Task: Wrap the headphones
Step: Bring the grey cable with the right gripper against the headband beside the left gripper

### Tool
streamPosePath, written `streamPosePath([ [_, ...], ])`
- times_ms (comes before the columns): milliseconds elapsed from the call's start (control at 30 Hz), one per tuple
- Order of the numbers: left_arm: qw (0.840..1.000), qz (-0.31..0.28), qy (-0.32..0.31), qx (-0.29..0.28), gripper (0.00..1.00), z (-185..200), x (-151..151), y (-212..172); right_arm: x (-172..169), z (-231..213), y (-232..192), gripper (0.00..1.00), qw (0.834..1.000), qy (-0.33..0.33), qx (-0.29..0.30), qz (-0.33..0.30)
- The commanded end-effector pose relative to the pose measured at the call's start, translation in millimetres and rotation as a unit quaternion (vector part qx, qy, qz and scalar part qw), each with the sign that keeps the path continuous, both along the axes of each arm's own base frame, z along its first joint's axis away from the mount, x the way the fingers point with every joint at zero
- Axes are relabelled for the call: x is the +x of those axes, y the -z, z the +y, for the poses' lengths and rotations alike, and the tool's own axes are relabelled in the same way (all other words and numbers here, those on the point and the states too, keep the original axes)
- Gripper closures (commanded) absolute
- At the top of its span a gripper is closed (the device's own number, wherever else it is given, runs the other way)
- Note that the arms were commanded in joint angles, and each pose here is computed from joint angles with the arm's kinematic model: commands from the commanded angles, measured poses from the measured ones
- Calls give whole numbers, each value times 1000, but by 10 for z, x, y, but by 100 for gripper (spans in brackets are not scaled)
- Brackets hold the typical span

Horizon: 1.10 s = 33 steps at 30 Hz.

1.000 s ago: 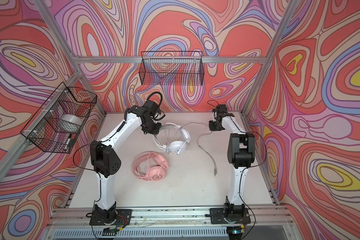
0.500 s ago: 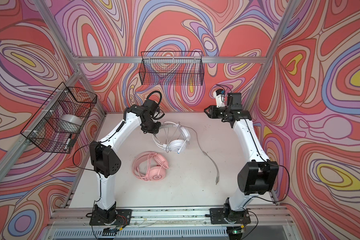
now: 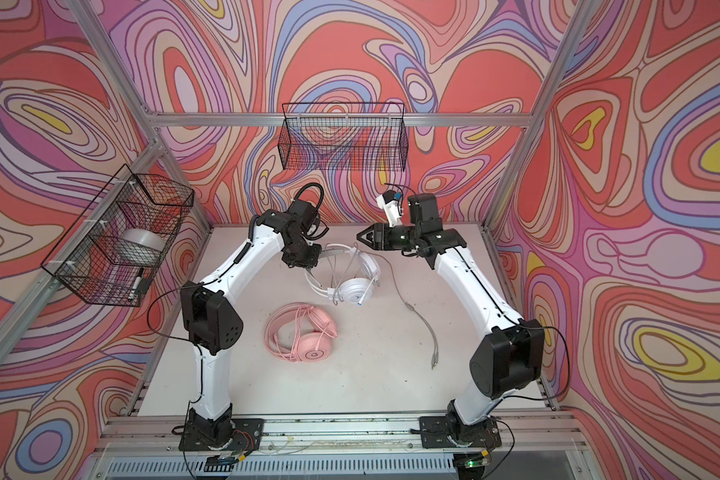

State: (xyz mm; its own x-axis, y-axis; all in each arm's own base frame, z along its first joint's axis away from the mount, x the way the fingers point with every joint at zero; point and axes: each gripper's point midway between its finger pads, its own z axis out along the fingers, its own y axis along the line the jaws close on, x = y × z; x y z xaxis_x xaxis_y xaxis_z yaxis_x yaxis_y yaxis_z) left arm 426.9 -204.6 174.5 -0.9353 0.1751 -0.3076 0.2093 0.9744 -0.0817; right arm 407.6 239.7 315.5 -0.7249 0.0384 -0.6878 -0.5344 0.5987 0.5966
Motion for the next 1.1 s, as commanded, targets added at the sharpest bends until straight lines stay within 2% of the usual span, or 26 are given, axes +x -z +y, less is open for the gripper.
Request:
streamPosePath([
  [0, 1000, -2, -9, -9, 100, -41, -10, -96, 51, 129, 161, 54, 1000, 7, -10, 24],
  [300, 1000, -1, -18, 1, 100, -2, 0, -83, -38, 527, 470, 56, 997, -18, -40, 60],
  [733, 1000, -1, -23, 13, 100, 38, -3, -81, 53, 874, 933, 61, 991, -38, -74, 102],
  [1067, 999, 5, -27, 24, 100, 68, -4, -29, 112, 1002, 977, 65, 990, -42, -74, 109],
])
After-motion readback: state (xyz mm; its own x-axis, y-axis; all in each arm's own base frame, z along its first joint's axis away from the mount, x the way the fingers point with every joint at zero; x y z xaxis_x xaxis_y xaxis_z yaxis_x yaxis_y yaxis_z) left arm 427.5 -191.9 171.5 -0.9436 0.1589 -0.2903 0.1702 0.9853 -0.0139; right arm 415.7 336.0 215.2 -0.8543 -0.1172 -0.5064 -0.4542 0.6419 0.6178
